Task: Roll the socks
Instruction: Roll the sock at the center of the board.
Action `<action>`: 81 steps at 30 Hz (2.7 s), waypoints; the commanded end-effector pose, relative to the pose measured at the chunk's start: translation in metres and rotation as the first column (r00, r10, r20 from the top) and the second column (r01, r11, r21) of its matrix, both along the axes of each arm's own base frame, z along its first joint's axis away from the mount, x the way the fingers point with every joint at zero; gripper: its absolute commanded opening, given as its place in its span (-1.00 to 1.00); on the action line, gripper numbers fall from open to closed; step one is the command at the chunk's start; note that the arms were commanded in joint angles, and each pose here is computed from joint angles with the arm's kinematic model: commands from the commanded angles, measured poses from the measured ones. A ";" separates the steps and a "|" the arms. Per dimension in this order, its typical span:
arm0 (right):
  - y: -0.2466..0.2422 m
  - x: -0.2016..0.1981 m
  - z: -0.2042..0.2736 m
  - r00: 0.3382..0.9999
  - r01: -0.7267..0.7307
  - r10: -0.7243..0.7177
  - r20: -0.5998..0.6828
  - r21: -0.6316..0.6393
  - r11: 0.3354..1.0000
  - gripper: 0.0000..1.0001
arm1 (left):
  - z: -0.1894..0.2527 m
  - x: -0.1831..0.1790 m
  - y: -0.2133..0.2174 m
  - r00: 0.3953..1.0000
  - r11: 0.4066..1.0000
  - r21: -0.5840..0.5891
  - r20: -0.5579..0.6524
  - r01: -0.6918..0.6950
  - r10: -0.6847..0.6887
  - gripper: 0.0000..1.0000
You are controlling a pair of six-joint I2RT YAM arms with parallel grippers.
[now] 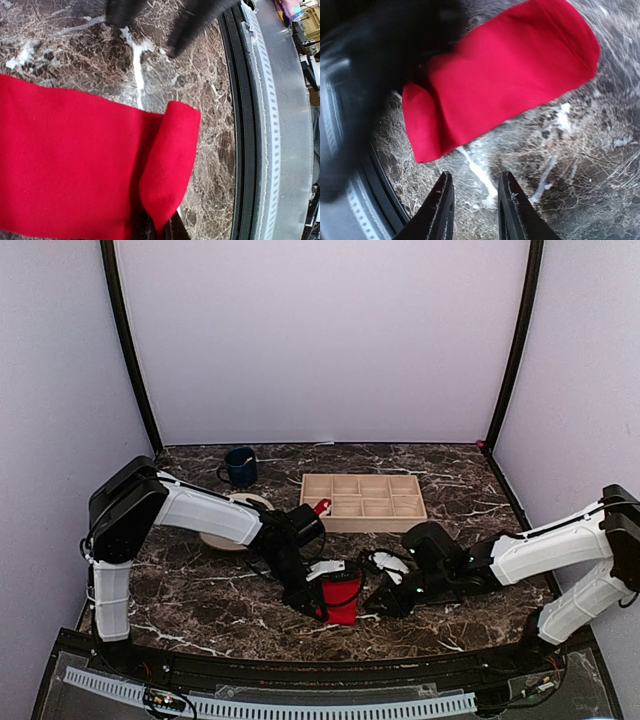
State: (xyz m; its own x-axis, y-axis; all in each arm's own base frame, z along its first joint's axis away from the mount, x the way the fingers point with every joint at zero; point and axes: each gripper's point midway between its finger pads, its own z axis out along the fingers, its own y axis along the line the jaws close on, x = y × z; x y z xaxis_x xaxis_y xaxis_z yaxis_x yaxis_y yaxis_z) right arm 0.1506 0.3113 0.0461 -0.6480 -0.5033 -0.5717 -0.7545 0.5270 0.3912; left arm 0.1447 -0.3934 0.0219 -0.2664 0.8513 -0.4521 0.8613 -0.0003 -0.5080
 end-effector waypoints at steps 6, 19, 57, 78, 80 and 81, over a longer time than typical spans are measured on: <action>0.012 -0.010 0.017 0.954 -0.069 0.087 0.288 -0.072 0.995 -0.39 | -0.019 -0.025 0.026 0.979 0.992 0.129 -0.205 0.015 0.012 -1.00; 0.045 -0.033 0.017 0.886 -0.224 0.272 0.375 -0.168 0.960 -0.07 | -0.023 -0.023 0.027 0.955 0.991 0.135 -0.296 0.019 0.022 -1.00; 0.072 -0.048 -0.012 0.832 -0.373 0.441 0.337 -0.248 0.894 -0.64 | -0.020 -0.019 0.029 0.945 0.992 0.123 -0.324 0.008 0.032 -0.92; 0.069 -0.043 -0.020 0.856 -0.336 0.408 0.318 -0.258 0.906 -0.94 | -0.035 -0.002 0.052 0.960 0.958 0.265 -0.223 -0.105 0.167 -0.43; 0.069 -0.041 -0.019 0.861 -0.328 0.398 0.317 -0.252 0.910 -0.94 | -0.037 0.004 0.057 0.965 0.952 0.276 -0.179 -0.136 0.190 -0.42; 0.069 -0.041 -0.019 0.864 -0.324 0.393 0.316 -0.248 0.913 -0.94 | -0.035 0.008 0.057 0.967 0.951 0.268 -0.157 -0.154 0.201 -0.41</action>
State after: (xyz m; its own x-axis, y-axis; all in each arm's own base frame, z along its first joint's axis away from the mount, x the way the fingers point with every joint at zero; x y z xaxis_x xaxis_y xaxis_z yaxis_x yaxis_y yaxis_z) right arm 0.1041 0.3745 0.0251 -0.1483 -0.7943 -0.5891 -0.9803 0.1965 -0.0181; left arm 0.1306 -0.3693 0.0248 -0.4708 0.8495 -0.2382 0.6232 0.1291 -0.7713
